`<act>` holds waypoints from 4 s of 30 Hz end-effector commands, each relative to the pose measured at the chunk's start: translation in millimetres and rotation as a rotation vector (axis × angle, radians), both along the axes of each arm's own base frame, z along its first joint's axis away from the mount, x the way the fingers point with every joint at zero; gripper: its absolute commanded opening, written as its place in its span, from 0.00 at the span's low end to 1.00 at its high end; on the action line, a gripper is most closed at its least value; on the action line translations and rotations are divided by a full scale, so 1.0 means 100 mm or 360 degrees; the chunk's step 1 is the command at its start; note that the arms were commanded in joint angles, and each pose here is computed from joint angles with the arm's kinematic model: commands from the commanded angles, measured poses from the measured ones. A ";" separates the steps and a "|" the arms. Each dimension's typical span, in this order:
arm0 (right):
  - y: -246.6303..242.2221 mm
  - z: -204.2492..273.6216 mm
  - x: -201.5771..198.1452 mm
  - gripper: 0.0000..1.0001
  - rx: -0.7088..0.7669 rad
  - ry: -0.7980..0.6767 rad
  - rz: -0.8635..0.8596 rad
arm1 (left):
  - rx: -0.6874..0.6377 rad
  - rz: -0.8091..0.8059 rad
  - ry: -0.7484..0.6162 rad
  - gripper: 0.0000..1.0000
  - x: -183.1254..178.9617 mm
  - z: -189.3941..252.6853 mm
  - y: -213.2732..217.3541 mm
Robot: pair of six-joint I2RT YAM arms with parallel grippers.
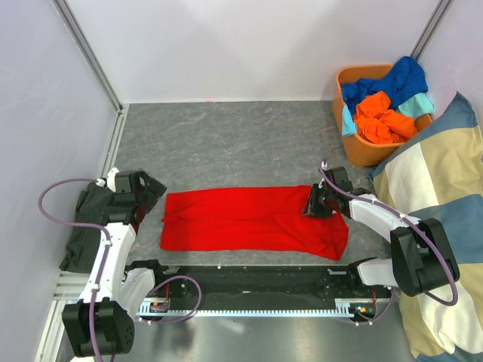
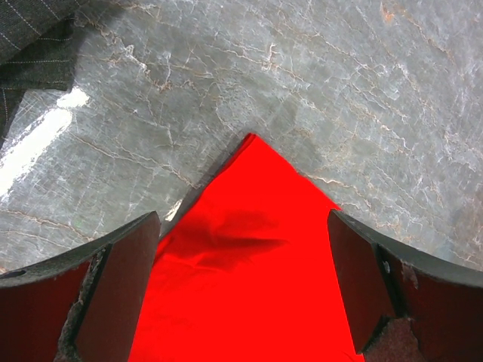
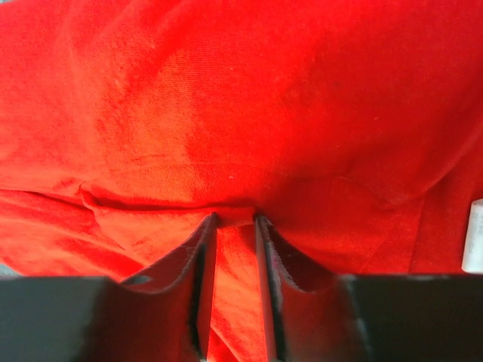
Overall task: Fold and stack the t-shirts
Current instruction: Fold the other side of the tshirt into a rectangle
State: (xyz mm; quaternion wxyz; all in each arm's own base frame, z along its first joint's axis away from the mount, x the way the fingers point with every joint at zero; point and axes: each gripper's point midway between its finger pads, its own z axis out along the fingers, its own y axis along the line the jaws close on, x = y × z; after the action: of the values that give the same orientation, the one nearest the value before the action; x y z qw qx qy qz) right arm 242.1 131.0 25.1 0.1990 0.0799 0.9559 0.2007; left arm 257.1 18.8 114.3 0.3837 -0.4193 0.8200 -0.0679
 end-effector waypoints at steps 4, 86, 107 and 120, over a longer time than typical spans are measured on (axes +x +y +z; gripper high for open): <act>0.02 -0.02 0.03 0.14 -0.0003 -0.0037 0.0009 | -0.0001 -0.0005 -0.0050 1.00 0.07 0.03 0.01; 0.01 1.11 0.62 0.57 -0.0634 -0.0550 -0.0212 | 0.0003 -0.0359 -0.0261 1.00 0.41 0.32 -0.23; -1.09 0.72 0.75 0.54 -0.0497 -0.0232 -0.0526 | -0.0090 -0.0417 -0.0112 1.00 0.45 -0.05 -0.33; -1.01 0.51 0.86 0.52 -0.0416 -0.0169 -0.0503 | -0.0081 -0.0393 -0.0085 1.00 0.44 -0.10 -0.30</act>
State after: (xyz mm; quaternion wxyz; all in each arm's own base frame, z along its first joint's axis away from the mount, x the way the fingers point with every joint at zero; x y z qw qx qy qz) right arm 316.9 28.3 77.2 0.2785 0.1920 0.9404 0.0354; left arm 293.5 -12.6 98.2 0.3660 -0.3294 0.8587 -0.1420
